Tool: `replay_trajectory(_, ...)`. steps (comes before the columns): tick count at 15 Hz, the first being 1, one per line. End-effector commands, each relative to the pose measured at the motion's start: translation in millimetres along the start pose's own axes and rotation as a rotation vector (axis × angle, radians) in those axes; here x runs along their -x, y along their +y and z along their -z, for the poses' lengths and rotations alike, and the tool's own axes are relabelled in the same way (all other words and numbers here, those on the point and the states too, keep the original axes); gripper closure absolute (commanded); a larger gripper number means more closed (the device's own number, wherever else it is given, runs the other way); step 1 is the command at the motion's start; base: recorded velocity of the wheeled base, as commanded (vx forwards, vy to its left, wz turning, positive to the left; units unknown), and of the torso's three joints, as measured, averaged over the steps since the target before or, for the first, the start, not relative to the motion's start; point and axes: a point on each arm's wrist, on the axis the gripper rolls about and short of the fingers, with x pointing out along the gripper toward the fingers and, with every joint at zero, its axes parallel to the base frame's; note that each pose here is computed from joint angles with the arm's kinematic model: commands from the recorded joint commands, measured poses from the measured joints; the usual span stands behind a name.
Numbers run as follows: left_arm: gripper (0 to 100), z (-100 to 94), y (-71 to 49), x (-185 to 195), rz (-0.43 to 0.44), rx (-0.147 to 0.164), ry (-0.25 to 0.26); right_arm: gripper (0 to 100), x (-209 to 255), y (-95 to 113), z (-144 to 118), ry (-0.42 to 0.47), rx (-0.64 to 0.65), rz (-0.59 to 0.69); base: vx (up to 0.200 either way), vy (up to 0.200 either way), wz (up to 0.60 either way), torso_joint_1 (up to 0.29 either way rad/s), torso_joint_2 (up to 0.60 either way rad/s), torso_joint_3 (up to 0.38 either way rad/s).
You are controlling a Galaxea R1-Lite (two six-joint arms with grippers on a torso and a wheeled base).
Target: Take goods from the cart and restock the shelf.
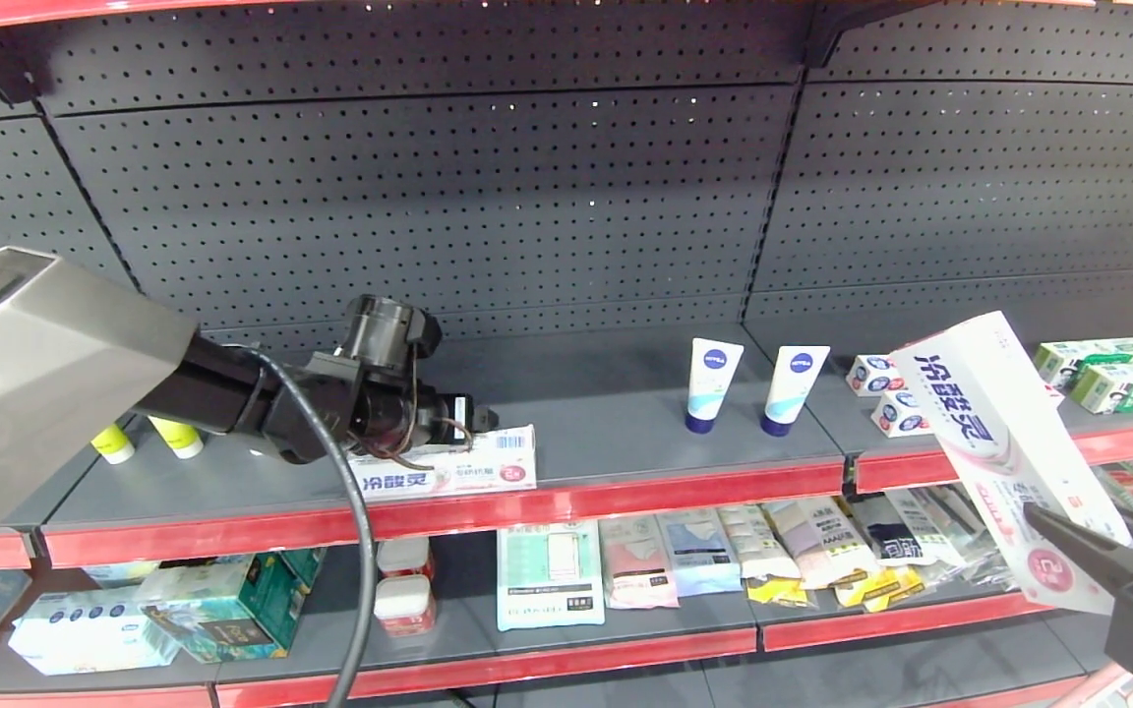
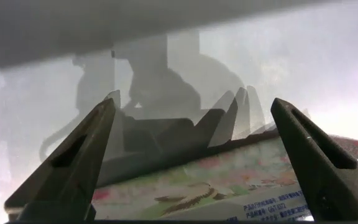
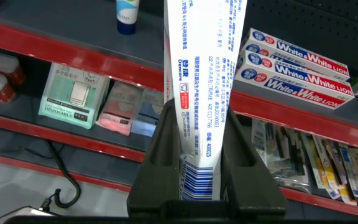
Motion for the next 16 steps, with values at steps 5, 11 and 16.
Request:
replay_trajectory(5,0,-25.3,19.6,25,-0.034,0.040,-0.101,100,1,1,4,0.012,0.002,-0.004,0.000,0.000,0.00,0.000,0.00,0.000)
replay_trajectory(11,0,-28.9,18.7,79,-0.022,0.048,-0.163,100,0,1,2,0.007,0.004,-0.004,0.000,0.000,0.00,0.000,0.00,0.000)
replay_trajectory(16,0,-22.6,28.1,137,-0.032,0.066,-0.236,100,1,1,3,0.010,0.004,-0.003,0.000,0.000,0.00,0.000,0.00,0.000)
